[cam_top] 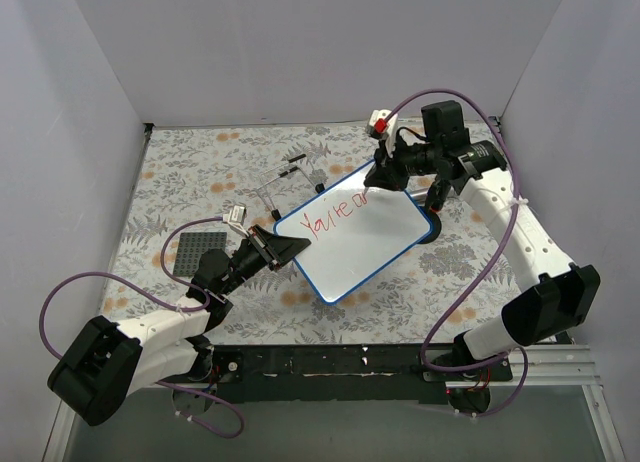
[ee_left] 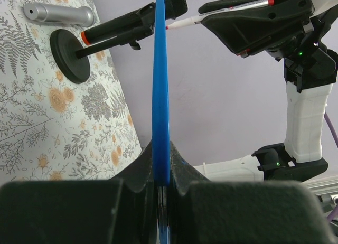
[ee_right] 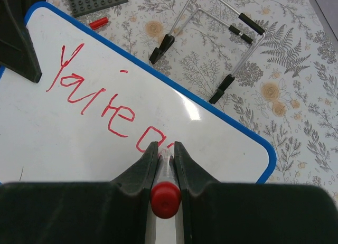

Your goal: Write a sentence on the whiteboard

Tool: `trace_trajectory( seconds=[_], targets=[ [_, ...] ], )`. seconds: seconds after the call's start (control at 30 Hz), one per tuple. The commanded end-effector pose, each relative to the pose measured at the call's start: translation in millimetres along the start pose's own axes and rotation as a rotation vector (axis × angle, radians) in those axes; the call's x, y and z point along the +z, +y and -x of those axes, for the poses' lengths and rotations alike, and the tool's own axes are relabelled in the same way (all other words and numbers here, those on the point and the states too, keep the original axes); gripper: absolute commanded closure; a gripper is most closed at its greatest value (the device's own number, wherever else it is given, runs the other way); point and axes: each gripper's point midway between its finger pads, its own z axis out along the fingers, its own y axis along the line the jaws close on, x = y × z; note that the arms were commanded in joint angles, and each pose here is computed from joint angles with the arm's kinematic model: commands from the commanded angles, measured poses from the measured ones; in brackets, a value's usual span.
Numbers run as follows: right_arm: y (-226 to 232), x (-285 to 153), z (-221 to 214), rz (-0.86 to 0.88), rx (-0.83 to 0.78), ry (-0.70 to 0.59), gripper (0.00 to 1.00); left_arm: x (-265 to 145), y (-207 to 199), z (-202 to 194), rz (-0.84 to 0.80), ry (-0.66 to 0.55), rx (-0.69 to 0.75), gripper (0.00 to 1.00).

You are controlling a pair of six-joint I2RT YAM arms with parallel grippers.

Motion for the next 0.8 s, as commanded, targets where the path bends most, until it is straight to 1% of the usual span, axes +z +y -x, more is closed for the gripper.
trace_trajectory(
  seconds=[0.0, 0.33, 0.6, 0.77],
  targets=[
    [-11, -2, 25, -0.024, -0.036, -0.054, 0.99, -1, -49, 11, -0.173, -0.039, 0.031, 1.00],
    [-24, -9, 22, -0.085, -0.028, -0.051, 0.99, -2, -48, 11, -0.173, -0.039, 0.028, 1.00],
    [-6, -12, 0, -0.040, -0.016, -0.009, 0.99, -2, -49, 10, -0.172, -0.040, 0.028, 1.00],
    [1, -17, -3, -0.038, -0.023, -0.005, 0.99, -2, -49, 11, -0.173, -0.042, 0.029, 1.00]
  ],
)
